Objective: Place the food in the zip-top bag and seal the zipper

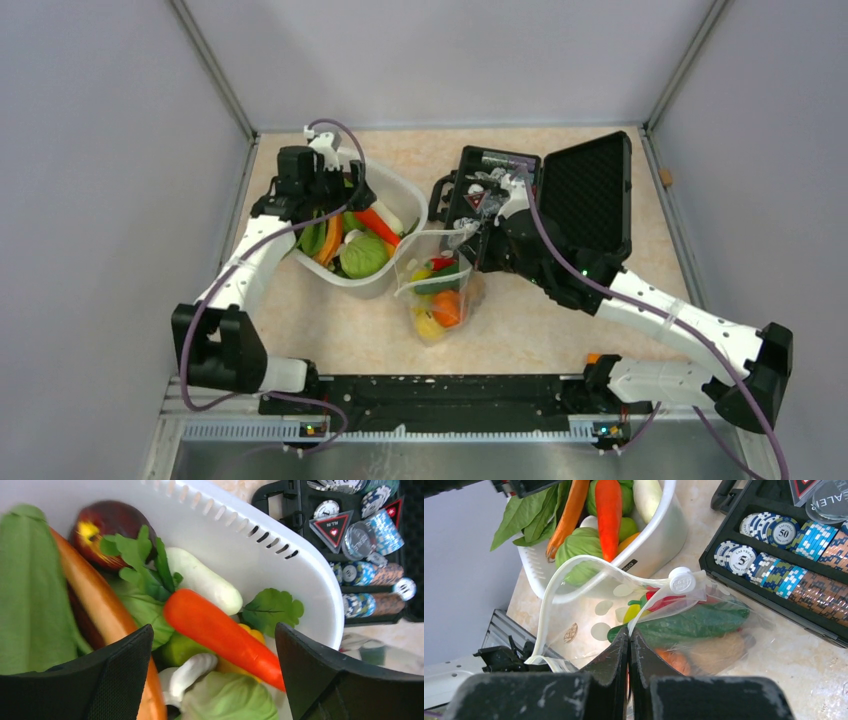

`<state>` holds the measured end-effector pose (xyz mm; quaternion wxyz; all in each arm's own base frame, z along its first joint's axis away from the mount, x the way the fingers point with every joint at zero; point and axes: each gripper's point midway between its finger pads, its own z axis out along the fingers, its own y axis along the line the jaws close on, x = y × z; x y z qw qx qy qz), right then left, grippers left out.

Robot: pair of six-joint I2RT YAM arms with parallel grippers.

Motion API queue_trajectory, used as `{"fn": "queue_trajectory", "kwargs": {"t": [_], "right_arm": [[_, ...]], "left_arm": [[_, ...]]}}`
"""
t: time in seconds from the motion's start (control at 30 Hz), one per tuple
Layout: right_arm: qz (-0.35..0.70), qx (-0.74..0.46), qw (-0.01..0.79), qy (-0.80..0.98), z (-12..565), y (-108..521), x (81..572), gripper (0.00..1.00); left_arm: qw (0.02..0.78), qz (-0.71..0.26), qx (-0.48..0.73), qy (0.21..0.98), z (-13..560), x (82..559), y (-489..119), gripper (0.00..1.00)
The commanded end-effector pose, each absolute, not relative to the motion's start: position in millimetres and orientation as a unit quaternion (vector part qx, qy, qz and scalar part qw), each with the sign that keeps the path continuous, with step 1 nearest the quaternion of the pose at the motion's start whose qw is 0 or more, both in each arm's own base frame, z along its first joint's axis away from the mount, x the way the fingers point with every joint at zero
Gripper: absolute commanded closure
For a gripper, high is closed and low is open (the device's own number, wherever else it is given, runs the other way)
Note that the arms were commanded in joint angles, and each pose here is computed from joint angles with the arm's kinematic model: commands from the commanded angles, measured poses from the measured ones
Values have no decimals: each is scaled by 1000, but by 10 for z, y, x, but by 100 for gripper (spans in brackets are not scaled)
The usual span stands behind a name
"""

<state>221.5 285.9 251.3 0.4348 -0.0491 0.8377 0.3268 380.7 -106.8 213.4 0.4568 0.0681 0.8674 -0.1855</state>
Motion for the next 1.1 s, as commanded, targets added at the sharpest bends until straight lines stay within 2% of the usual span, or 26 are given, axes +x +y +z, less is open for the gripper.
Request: {"fn": "queue_trajectory", "kwargs": {"t": [0.0, 0.13, 0.3, 0.57, 0.77, 0.83, 0.87, 0.97, 1.0, 1.07], "right_arm": [[354, -49, 462, 812, 2777, 2873, 2237, 100], [354, -48, 463, 811, 2780, 2855, 2230, 100], [351, -45, 470, 809, 2810, 2813, 2233, 100], [354, -47, 474, 805, 2838, 2821, 2235, 100], [355, -49, 471, 806, 2820, 2838, 2236, 100], [355, -49, 471, 806, 2815, 2838, 2233, 100], [355, -48, 472, 806, 2821, 2833, 2235, 100], [354, -46, 472, 806, 2825, 2817, 2232, 100], [353, -46, 473, 806, 2830, 2809, 2229, 100], [352, -43, 475, 805, 2830, 2795, 2236, 100]], "left_arm": [[415, -267, -19, 869, 2160, 3934, -1292, 14], [363, -283, -67, 885, 1923, 3979, -1355, 19], [343, -244, -102, 901, 1728, 3961, -1238, 17], [323, -225, -99, 914, 1605, 3939, -1229, 16], [295, -222, -83, 926, 1408, 3910, -1341, 20], [291, -217, -83, 928, 1352, 3922, -1334, 25], [290, -215, -83, 929, 1329, 3926, -1328, 32], [301, -217, -81, 925, 1392, 3940, -1329, 63], [309, -218, -81, 922, 1443, 3939, -1324, 70], [339, -222, -78, 911, 1614, 3955, -1313, 76]]}}
